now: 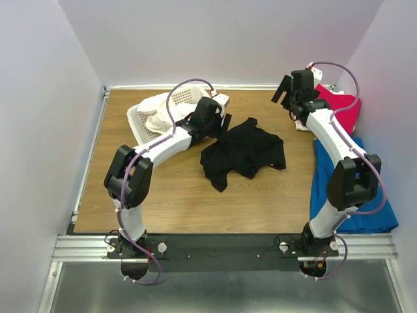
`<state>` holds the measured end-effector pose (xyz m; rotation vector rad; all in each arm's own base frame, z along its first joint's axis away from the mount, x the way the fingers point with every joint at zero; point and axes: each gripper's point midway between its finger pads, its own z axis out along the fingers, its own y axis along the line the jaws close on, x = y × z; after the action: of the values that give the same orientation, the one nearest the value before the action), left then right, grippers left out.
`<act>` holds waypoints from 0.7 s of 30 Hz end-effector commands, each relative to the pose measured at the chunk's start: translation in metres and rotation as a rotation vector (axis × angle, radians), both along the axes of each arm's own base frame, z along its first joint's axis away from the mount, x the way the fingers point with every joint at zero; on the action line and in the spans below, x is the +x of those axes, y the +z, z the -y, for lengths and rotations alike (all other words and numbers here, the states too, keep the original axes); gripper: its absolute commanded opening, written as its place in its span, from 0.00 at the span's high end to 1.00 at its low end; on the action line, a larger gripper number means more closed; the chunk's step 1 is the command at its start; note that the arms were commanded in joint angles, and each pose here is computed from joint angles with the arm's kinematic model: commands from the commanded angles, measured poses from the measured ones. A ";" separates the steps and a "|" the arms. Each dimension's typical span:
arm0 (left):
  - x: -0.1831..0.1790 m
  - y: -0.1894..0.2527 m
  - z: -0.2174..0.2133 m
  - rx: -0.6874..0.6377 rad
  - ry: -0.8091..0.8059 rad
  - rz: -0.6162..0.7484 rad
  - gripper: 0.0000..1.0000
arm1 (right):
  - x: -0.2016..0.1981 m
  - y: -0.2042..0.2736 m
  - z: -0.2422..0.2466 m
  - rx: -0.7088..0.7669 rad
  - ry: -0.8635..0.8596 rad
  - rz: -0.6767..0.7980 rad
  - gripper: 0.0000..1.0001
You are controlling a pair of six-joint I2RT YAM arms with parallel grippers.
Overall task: Fold and stack the t-shirts
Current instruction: Move the tshirt to the center of the board
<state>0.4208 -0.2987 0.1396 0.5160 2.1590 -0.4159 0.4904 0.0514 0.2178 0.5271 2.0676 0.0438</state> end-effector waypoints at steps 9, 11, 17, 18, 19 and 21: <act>-0.014 -0.040 -0.006 -0.003 0.056 -0.158 0.23 | 0.011 0.001 -0.005 0.002 0.015 -0.003 0.00; -0.012 -0.047 -0.015 0.009 0.088 -0.174 0.23 | 0.012 -0.001 -0.005 0.002 0.017 -0.008 0.00; 0.001 -0.060 -0.058 0.062 0.249 -0.196 0.23 | 0.016 -0.002 -0.008 0.003 0.025 -0.007 0.00; 0.003 -0.063 -0.068 0.075 0.282 -0.201 0.23 | 0.017 -0.002 -0.007 0.004 0.025 -0.008 0.00; 0.005 -0.065 -0.075 0.076 0.306 -0.206 0.23 | 0.018 0.000 -0.009 0.006 0.029 -0.003 0.00; 0.010 -0.070 -0.097 0.091 0.366 -0.213 0.23 | 0.020 -0.001 -0.010 0.010 0.034 -0.004 0.00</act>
<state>0.4285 -0.2633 0.0912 0.3122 2.3319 -0.3596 0.5030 0.0557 0.2107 0.5207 2.0820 0.0505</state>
